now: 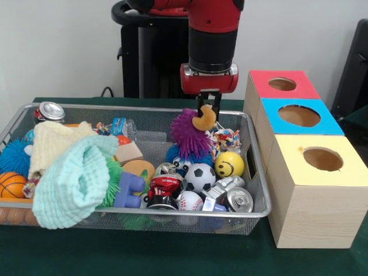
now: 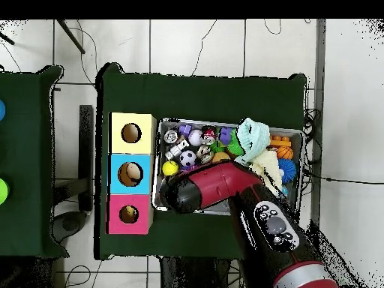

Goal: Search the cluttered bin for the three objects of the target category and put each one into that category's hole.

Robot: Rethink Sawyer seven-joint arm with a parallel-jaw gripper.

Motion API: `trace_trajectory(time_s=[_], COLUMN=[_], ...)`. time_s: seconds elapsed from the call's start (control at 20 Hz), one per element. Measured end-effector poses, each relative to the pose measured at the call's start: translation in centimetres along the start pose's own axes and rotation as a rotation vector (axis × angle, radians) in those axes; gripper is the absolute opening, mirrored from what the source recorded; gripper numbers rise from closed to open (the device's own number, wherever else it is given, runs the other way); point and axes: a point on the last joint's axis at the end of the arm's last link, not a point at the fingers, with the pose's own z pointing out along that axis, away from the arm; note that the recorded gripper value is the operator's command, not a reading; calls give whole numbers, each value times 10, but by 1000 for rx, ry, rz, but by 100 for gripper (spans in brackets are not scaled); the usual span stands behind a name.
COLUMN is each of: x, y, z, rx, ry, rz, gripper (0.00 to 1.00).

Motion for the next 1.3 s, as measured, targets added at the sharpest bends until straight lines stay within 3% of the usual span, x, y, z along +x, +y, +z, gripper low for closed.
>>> trace_trajectory(time_s=[0.05, 1.3], x=[3, 25], y=[3, 8], z=[10, 47], rx=[-16, -32], ry=[-10, 13], rz=[1, 11], gripper=[100, 100])
